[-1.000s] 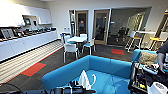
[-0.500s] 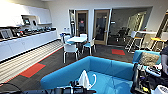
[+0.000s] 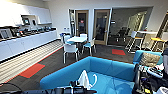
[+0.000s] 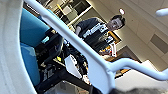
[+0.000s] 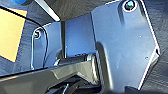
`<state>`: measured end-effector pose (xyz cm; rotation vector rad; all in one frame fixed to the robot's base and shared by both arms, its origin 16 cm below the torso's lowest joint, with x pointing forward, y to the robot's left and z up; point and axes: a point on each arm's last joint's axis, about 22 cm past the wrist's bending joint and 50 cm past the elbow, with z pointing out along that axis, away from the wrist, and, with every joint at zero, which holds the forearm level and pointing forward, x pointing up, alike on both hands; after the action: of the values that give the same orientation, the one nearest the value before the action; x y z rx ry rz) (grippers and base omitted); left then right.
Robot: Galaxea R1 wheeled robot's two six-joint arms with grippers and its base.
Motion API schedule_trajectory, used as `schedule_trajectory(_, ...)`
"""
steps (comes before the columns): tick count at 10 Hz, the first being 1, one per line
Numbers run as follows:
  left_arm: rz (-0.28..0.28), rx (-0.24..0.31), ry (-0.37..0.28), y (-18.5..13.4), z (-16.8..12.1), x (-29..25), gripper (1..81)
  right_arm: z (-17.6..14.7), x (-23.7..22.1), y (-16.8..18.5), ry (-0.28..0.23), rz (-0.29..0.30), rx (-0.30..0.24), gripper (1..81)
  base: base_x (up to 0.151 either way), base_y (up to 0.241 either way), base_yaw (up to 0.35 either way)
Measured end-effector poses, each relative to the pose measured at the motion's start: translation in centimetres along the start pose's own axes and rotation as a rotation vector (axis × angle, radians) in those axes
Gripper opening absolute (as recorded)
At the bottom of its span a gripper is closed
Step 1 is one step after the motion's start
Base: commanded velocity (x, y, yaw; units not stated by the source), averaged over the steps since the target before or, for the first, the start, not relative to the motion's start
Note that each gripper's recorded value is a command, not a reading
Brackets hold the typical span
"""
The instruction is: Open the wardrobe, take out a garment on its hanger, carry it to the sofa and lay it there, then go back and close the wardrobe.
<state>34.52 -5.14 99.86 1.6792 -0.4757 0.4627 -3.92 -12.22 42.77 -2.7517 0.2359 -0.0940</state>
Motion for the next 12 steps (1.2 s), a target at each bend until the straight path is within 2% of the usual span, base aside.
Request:
schedule_trajectory(2,-0.014,-0.003,-0.001,-0.5,0.1,-0.2,1.0,-0.1,-0.9,0.1,-0.015,0.007,-0.003,81.1,0.0,0.0,0.0)
schedule_trajectory(6,-0.122,-0.009,-0.021,-5.3,1.6,-1.2,1.0,-0.8,-4.7,0.7,-0.11,0.045,-0.023,81.1,0.0,0.0,0.0)
schedule_trajectory(9,-0.072,-0.079,-0.03,-2.9,5.3,1.1,1.0,-0.8,-4.6,0.6,-0.116,0.047,-0.024,81.1,0.0,0.0,0.0)
schedule_trajectory(10,-0.06,-0.085,-0.022,-2.7,5.4,2.1,1.0,-0.7,-4.5,0.6,-0.115,0.047,-0.023,81.1,0.0,0.0,0.0)
schedule_trajectory(12,-0.064,0.017,0.037,-6.9,3.7,6.8,1.0,-0.7,-4.5,0.7,-0.115,0.047,-0.024,81.1,0.0,0.0,0.0)
